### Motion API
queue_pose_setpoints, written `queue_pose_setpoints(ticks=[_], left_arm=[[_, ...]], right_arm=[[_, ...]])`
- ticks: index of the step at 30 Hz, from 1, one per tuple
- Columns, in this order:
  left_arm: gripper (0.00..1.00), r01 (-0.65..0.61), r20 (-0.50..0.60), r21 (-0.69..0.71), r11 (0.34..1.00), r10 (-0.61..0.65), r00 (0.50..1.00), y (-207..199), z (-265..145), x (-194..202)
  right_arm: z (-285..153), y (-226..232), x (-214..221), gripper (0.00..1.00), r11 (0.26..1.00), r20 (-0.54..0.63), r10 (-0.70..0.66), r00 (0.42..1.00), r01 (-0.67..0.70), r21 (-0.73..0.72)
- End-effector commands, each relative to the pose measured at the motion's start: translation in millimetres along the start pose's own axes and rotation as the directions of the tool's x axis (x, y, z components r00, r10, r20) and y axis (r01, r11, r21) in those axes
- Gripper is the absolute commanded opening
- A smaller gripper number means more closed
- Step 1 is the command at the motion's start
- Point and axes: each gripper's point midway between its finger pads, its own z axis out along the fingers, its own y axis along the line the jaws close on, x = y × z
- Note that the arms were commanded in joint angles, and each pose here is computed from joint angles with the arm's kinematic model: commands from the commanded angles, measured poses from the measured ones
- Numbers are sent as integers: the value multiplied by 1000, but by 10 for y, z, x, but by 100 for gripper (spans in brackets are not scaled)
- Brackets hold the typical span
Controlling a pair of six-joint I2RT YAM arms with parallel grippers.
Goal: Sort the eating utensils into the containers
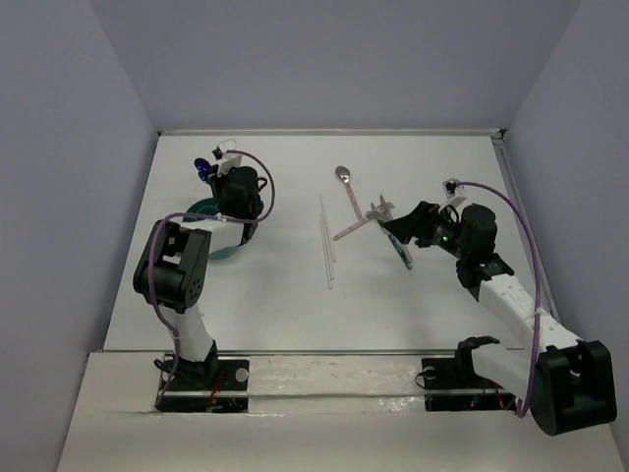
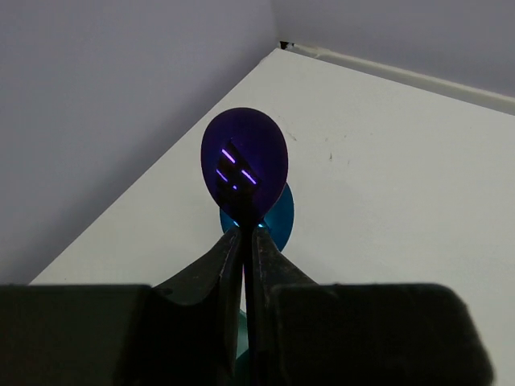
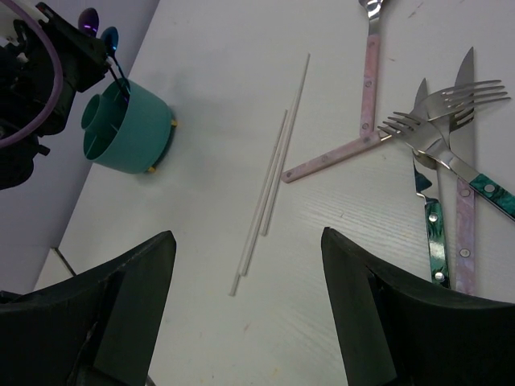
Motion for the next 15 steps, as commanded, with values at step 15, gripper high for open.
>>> queue_pose_setpoints(ticks=[15], left_arm=[[20,83,-13,-60,995,-84,996,157,-247,-61]], right_arm=[[26,151,-222,79,997,61,-59,996,62,-45]])
